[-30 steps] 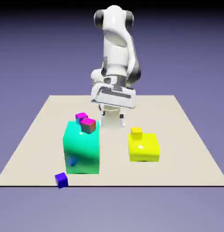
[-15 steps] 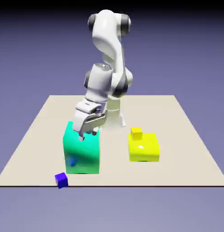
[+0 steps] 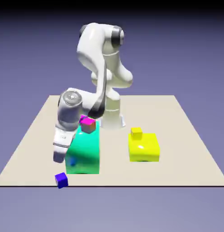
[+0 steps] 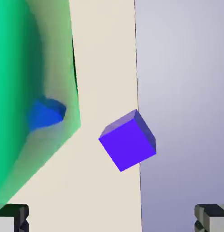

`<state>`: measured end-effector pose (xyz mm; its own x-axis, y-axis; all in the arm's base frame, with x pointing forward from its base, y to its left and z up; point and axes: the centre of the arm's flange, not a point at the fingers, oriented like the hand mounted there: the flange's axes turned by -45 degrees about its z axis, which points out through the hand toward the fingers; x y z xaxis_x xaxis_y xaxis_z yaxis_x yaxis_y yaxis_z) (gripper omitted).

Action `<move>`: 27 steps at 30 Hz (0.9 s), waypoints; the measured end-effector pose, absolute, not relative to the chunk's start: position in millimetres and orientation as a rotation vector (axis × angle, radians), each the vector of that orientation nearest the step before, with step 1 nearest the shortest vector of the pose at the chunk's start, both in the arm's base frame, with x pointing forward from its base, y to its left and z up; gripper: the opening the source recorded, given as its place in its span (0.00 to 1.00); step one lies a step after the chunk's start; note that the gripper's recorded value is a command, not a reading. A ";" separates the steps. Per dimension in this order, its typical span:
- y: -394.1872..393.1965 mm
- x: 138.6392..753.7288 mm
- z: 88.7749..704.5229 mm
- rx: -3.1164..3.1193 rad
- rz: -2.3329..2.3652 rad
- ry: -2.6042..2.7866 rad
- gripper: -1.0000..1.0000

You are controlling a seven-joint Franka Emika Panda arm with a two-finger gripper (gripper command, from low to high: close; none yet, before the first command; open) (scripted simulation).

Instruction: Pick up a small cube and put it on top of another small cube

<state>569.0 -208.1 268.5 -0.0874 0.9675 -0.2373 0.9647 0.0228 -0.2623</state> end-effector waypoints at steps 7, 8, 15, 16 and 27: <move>-244.1 557.5 223.8 -1.895 0.462 -2.159 0.50; -248.0 555.6 218.2 -1.873 0.433 -2.145 0.50; -270.5 545.8 187.6 -1.746 0.207 -2.087 0.50; -273.2 545.2 184.5 -1.731 0.172 -2.085 0.50; -290.2 559.6 172.5 -1.500 -0.203 -2.242 0.50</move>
<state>559.6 -290.2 172.5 -0.3202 0.8444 0.4295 0.9077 0.4032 -0.1160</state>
